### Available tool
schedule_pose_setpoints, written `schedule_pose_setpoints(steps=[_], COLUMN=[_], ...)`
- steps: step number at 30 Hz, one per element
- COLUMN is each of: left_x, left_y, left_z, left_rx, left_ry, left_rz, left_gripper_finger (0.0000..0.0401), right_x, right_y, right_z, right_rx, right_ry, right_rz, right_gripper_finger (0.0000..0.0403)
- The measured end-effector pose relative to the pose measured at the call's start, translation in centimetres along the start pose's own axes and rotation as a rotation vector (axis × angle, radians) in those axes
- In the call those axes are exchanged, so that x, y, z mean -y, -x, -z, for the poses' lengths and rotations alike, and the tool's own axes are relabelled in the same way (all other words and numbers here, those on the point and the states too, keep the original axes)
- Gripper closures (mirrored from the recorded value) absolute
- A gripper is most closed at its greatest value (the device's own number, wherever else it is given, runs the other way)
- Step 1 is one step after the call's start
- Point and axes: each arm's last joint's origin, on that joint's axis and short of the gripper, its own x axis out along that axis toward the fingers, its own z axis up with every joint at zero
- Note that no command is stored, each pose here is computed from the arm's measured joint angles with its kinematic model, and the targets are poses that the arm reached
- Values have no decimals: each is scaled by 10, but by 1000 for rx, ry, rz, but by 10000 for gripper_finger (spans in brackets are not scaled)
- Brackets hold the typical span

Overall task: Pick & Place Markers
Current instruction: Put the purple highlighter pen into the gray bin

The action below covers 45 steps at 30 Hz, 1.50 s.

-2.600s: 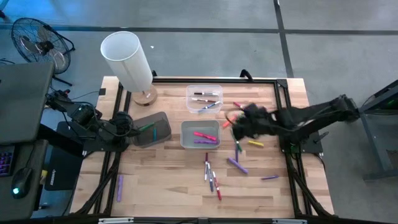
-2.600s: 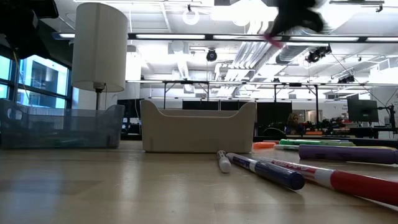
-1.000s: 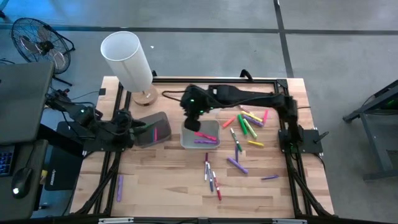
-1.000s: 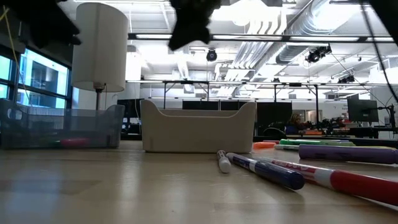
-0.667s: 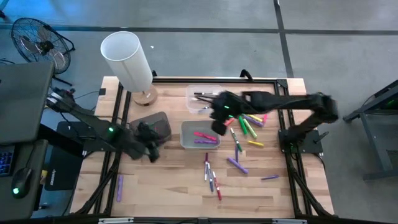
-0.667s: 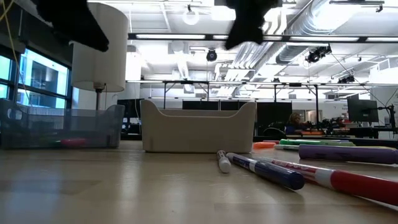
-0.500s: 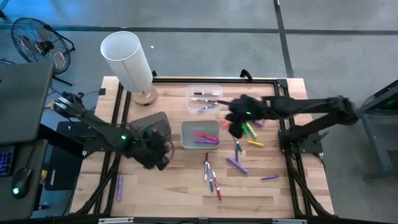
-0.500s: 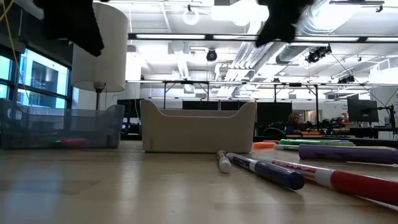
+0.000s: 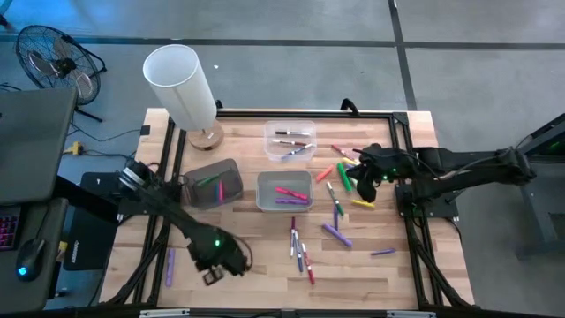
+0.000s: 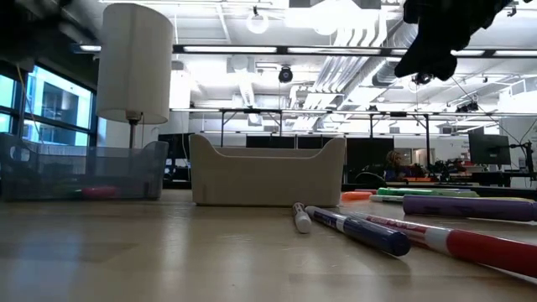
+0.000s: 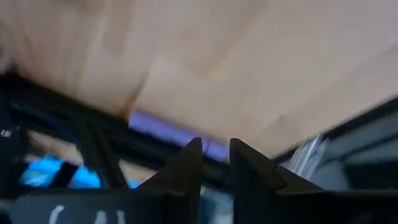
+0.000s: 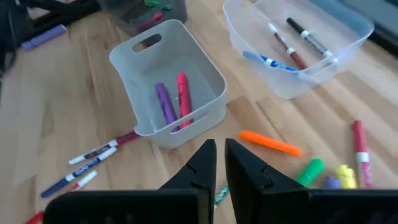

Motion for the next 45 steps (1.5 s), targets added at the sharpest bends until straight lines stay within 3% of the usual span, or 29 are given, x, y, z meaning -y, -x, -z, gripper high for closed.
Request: schedule_pose_setpoints(steps=[4, 10, 15, 19, 29, 35, 45], left_x=[8, 3, 4, -1, -11, -9, -12], left_y=[-21, -65, -84, -91, -121, -128, -117], left_z=[19, 36, 35, 31, 42, 44, 20], left_rx=[-95, -229, -225, -196, -230, -194, -154], left_ry=[-120, -135, -105, -84, -200, -253, -153], left_rz=[-38, -56, -10, -34, -56, -33, 3], left_gripper_finger=[323, 323, 323, 323, 323, 323, 323], right_x=[0, 0, -2, -3, -4, -4, -4], right_y=[-2, -3, -2, -2, -2, -2, -1], right_z=[2, 0, -5, -9, -13, -13, -13], right_rx=[5, 50, 105, 147, 187, 188, 189], right_ry=[-22, -28, -46, -53, -65, -65, -62], right_rz=[-22, -1, -28, -28, -28, -26, -25], right_gripper_finger=[380, 380, 380, 380, 380, 380, 380])
